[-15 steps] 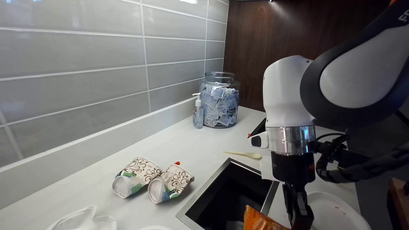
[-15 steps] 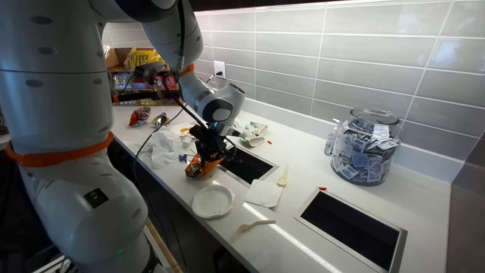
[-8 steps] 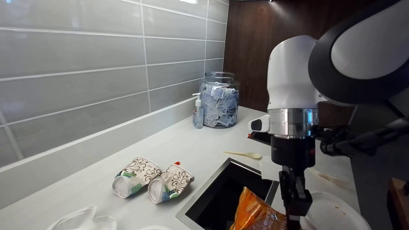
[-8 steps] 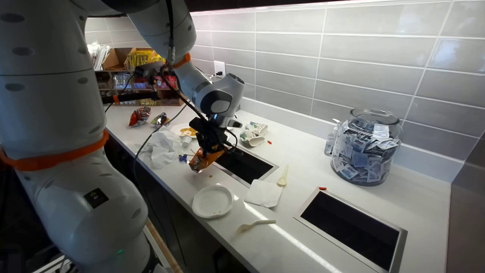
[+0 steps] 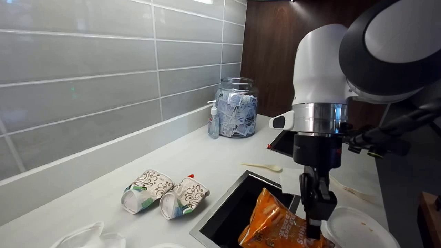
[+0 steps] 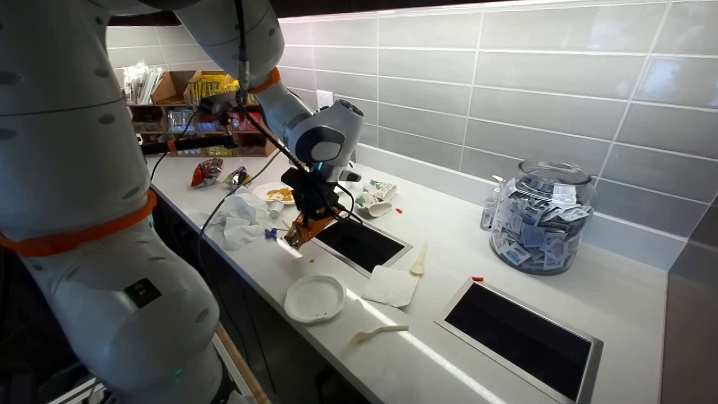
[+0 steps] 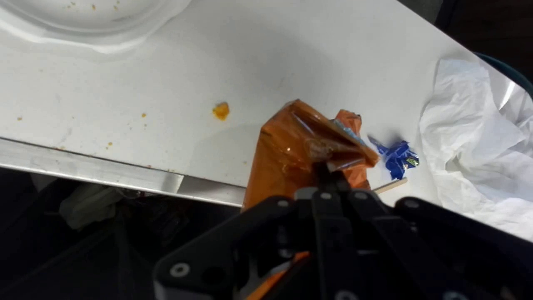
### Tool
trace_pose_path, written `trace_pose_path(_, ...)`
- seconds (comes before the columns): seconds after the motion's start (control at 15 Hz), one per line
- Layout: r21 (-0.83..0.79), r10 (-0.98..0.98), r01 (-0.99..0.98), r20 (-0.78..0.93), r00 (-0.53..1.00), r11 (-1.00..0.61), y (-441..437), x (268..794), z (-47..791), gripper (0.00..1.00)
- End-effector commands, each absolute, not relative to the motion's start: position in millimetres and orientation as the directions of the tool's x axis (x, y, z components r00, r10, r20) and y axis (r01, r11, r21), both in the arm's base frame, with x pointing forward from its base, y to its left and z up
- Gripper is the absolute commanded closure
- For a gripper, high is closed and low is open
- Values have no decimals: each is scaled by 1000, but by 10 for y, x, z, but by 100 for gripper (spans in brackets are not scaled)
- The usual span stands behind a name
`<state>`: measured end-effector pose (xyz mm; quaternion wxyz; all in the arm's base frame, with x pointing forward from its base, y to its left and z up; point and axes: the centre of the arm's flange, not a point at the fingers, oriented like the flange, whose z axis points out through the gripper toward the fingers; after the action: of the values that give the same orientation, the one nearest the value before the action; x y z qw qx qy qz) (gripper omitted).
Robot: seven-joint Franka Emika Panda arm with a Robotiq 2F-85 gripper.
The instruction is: Pour the contents from the orange packet into the left bin
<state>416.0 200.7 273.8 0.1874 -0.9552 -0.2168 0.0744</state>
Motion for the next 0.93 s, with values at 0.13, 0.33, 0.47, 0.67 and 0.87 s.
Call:
trace_pose_path(0.13, -391, 443, 386, -63, 894, -835, 2012, 4157, 2727, 100)
trace_pose_path(0.33, -369, 472, 447, 23, 881, -815, 1890, 4230, 2864, 100)
trace_pose_path(0.47, -351, 487, 480, 75, 870, -804, 1815, 4302, 2952, 100)
trace_pose_path(0.67, -323, 507, 531, 161, 847, -784, 1717, 4397, 3055, 100)
trace_pose_path(0.87, -292, 521, 570, 234, 821, -768, 1651, 4476, 3138, 100)
